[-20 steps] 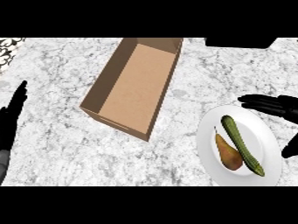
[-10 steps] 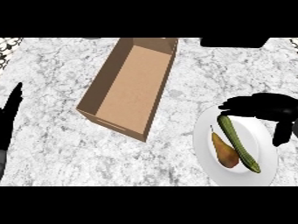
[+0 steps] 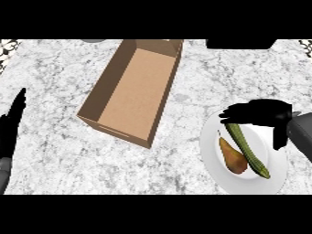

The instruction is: Pick the squash from the plate and place it in the cardboard box

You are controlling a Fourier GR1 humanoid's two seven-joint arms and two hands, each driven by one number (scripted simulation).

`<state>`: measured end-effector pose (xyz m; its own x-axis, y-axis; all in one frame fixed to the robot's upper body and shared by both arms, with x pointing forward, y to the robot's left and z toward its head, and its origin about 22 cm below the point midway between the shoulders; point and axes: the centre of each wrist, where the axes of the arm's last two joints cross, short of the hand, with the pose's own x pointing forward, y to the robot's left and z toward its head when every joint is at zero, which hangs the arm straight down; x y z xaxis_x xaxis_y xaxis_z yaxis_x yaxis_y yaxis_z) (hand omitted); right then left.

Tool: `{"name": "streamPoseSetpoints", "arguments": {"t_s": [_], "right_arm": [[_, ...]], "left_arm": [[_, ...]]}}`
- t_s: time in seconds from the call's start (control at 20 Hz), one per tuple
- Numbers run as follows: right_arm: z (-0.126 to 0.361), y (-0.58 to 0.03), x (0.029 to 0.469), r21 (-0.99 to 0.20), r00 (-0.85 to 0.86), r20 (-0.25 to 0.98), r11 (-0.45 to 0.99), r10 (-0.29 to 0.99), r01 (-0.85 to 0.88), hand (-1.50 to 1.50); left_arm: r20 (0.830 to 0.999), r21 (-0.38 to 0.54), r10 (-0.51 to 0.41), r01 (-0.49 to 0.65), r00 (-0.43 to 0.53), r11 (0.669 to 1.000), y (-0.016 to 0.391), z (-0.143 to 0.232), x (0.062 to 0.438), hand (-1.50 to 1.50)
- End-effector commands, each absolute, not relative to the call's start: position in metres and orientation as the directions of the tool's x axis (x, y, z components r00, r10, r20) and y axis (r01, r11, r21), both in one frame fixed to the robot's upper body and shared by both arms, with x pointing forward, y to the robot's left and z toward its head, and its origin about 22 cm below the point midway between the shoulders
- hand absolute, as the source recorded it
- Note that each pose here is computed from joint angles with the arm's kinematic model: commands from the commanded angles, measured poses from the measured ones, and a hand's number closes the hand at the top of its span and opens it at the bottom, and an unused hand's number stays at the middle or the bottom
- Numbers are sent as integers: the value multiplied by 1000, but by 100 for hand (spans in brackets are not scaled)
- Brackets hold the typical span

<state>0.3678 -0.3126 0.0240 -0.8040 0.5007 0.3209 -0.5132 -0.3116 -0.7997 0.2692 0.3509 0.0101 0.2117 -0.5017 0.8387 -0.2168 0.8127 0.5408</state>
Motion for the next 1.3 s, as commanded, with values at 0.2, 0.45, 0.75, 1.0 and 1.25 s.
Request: {"name": "streamPoseSetpoints", "arguments": {"t_s": [0.2, 0.45, 0.75, 1.0, 1.25], "right_arm": [[11, -303, 364, -765, -808, 368, -345, 460, -544, -150], [26, -300, 369, -756, -813, 427, -336, 397, -561, -150], [21, -306, 351, -765, -813, 461, -306, 356, -567, -150], [33, -315, 340, -758, -828, 384, -372, 408, -535, -150], [0, -287, 328, -748, -824, 328, -406, 462, -525, -150]], "left_arm": [[836, 546, -505, -225, 216, 807, 369, 16, 260, 0], [837, 545, -502, -242, 218, 803, 365, -1, 274, 0], [839, 542, -503, -233, 210, 807, 364, 19, 264, 0], [835, 547, -505, -223, 220, 807, 358, 6, 259, 0], [841, 539, -502, -243, 201, 806, 364, 1, 258, 0]]}}
